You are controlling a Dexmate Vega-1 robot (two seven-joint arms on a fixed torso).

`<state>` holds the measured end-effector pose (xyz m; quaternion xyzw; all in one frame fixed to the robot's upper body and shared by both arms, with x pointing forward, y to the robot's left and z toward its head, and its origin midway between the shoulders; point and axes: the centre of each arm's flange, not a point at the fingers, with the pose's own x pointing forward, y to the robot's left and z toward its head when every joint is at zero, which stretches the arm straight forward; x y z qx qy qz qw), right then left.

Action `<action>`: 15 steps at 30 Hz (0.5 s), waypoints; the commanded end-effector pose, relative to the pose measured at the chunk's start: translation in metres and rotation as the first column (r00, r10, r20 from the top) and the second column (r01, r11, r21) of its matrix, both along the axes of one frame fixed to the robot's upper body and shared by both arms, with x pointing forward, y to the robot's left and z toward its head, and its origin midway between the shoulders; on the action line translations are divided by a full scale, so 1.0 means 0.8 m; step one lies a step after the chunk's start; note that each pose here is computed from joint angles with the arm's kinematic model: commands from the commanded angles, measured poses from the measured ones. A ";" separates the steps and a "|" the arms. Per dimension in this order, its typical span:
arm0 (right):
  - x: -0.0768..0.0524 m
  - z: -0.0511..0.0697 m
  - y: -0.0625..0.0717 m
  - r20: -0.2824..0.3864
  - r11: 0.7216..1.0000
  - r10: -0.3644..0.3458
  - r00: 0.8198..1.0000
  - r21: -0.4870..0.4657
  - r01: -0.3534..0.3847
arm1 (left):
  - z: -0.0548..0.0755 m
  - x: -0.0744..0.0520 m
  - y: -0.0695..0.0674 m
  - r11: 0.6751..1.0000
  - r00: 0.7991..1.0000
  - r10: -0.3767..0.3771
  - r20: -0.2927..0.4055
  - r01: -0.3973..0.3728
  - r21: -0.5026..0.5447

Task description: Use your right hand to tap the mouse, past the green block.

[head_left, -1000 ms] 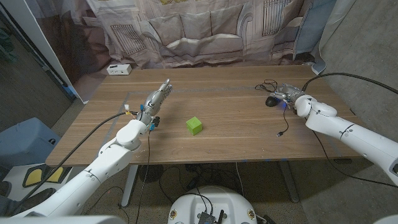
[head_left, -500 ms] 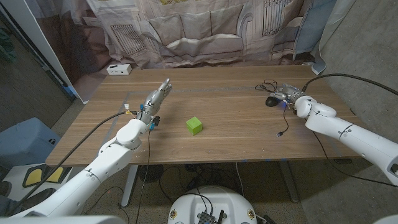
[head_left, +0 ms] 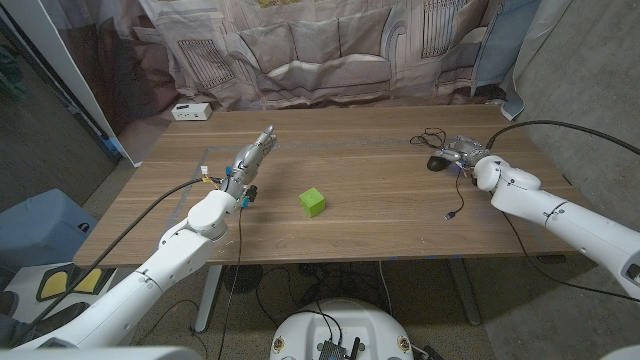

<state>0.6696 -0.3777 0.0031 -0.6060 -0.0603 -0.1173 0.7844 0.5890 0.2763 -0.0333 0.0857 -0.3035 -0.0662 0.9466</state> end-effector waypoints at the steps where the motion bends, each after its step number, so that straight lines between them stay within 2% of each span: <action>1: 0.000 -0.013 -0.004 -0.018 1.000 -0.015 1.000 0.016 0.015 | -0.001 0.001 -0.001 1.000 1.000 -0.001 -0.007 0.001 0.003; 15: 0.006 -0.026 -0.005 -0.064 1.000 -0.019 0.998 0.016 0.020 | -0.005 -0.001 -0.002 1.000 1.000 -0.002 -0.013 0.002 0.003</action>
